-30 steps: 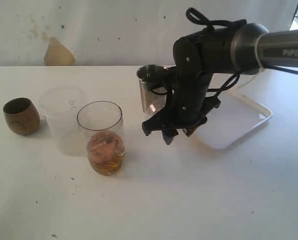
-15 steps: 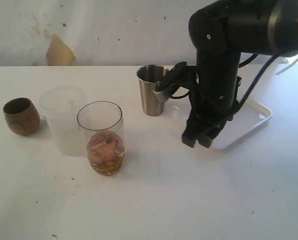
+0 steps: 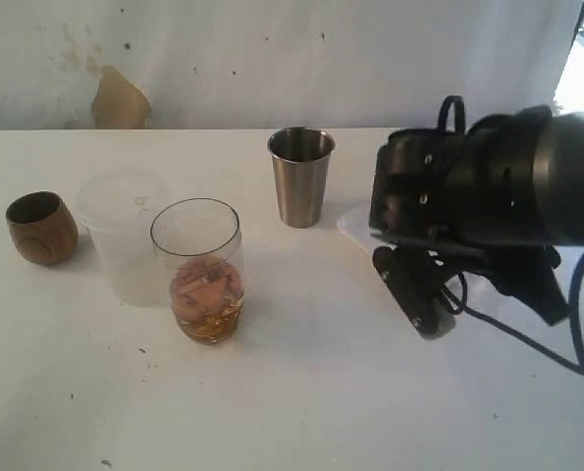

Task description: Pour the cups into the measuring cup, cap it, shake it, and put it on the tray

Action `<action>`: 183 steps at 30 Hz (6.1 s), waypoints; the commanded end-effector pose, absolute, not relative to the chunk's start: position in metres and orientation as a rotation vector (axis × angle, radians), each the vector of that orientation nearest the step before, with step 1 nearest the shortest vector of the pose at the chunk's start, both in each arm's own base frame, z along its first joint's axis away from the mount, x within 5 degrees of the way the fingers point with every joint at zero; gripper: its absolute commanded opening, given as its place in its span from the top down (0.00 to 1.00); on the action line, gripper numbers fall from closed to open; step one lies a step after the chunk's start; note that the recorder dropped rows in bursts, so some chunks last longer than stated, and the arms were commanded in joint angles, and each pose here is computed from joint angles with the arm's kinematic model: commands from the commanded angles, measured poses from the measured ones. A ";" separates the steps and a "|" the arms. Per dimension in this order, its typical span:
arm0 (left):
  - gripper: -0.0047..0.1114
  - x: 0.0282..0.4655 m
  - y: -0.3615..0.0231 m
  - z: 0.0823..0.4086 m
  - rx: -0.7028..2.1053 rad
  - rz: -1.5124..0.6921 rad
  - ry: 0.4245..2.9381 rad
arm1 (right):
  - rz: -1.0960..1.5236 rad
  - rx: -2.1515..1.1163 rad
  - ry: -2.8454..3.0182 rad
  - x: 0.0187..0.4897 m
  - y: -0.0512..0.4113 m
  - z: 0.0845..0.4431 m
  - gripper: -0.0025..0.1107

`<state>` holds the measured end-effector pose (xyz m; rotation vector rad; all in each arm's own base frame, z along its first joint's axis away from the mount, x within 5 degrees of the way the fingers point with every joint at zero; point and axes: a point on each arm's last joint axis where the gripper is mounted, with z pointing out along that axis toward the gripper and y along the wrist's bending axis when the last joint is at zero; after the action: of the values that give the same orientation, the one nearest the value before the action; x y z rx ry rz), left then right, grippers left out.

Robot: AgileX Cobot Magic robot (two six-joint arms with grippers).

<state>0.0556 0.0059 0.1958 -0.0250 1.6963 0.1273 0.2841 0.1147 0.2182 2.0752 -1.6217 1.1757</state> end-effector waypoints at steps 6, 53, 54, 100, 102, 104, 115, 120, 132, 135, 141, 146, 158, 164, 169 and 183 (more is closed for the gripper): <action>0.95 0.056 0.006 0.195 -0.031 0.121 1.687 | 1.271 2.212 -0.863 0.260 0.123 0.200 0.98; 0.95 0.056 0.006 0.195 -0.031 0.121 1.687 | 0.952 1.349 -2.980 0.196 0.102 0.228 0.35; 0.95 0.056 0.006 0.195 -0.031 0.121 1.687 | 0.917 1.229 -3.066 0.199 0.100 0.233 0.35; 0.95 0.056 0.006 0.195 -0.031 0.121 1.687 | 0.056 0.120 -3.327 0.292 0.074 0.192 0.77; 0.95 0.056 0.006 0.195 -0.031 0.121 1.687 | 0.059 0.161 -3.325 0.292 0.074 0.192 0.90; 0.95 0.056 0.006 0.195 -0.031 0.121 1.687 | 0.056 0.209 -3.316 0.291 0.074 0.192 0.98; 0.95 0.056 0.006 0.195 -0.031 0.121 1.687 | -0.197 0.302 -3.284 0.287 0.089 0.261 0.98; 0.95 0.056 0.006 0.195 -0.031 0.121 1.687 | -0.234 0.422 -3.333 0.300 0.112 0.313 0.98; 0.95 0.056 0.006 0.195 -0.031 0.121 1.687 | -0.543 0.553 -3.374 0.326 0.203 0.345 0.98; 0.95 0.056 0.006 0.195 -0.031 0.121 1.687 | -0.559 0.616 -3.373 0.328 0.223 0.345 0.98; 0.95 0.056 0.006 0.195 -0.031 0.121 1.687 | -0.617 0.585 -3.404 0.334 0.232 0.356 0.98; 0.95 0.056 0.006 0.195 -0.031 0.121 1.687 | -0.624 0.577 -3.412 0.336 0.233 0.358 0.98; 0.95 0.056 0.006 0.195 -0.031 0.121 1.687 | -0.417 0.647 -3.725 0.298 0.183 0.436 0.98; 0.95 0.056 0.006 0.195 -0.031 0.121 1.687 | -0.399 0.600 -3.778 0.283 0.148 0.452 0.98; 0.95 0.056 0.006 0.195 -0.031 0.121 1.687 | -0.410 0.483 -3.827 0.273 0.120 0.463 0.98; 0.95 0.042 0.008 0.253 -0.207 -0.105 0.997 | -0.418 0.479 -3.805 0.273 0.118 0.458 0.98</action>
<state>0.0521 0.0063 0.2334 -0.1922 1.2490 -0.0755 0.2731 0.1196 0.4576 0.4627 -3.7972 -0.4262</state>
